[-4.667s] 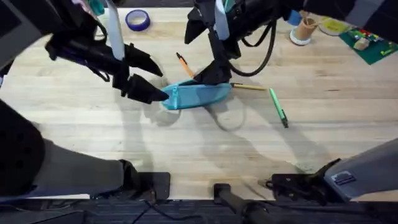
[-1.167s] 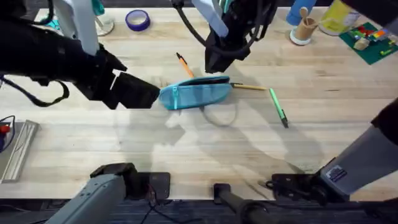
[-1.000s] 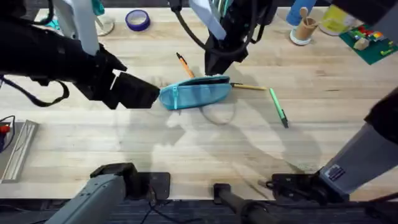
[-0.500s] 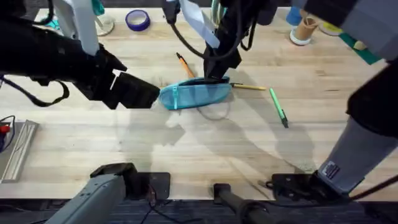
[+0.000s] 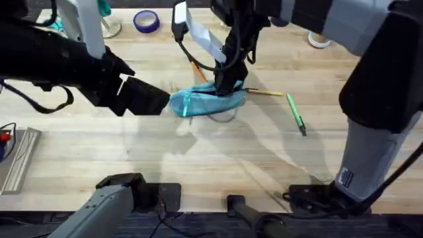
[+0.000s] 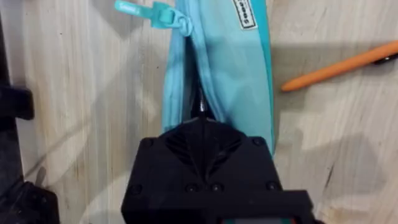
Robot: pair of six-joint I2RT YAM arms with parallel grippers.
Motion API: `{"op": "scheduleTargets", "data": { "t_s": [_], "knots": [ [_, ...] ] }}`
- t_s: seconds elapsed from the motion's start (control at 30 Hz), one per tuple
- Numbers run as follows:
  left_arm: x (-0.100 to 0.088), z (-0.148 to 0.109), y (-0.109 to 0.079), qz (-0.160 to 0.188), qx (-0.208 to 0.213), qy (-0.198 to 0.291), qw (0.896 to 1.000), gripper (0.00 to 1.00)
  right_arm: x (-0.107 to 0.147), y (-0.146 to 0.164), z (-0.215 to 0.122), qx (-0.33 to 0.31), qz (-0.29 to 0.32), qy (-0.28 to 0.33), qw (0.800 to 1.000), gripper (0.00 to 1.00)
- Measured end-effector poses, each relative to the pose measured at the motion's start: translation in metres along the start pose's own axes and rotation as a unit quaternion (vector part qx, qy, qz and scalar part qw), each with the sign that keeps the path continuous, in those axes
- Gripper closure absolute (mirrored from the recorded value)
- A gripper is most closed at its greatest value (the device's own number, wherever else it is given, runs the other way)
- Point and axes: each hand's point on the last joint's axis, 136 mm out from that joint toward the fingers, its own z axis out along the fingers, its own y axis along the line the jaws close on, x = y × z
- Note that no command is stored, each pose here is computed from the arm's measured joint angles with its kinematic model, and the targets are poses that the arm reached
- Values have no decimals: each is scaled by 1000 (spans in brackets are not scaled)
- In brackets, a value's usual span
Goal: Unzip the bag, pick up the pens from the table one at a time and place them inside, then zip the bag closed.
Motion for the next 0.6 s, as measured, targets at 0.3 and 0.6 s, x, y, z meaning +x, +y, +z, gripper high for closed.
{"op": "scheduleTargets", "data": {
  "t_s": [0.3, 0.6],
  "knots": [
    [0, 0, 0, 0, 0, 0, 1000, 6, 0, 0, 2, -2, 3, 2, 1000, 589],
    [0, 0, 0, 0, 0, 0, 1000, 5, -2, 1, 2, -3, 0, -1, 1000, 6]
  ]
}}
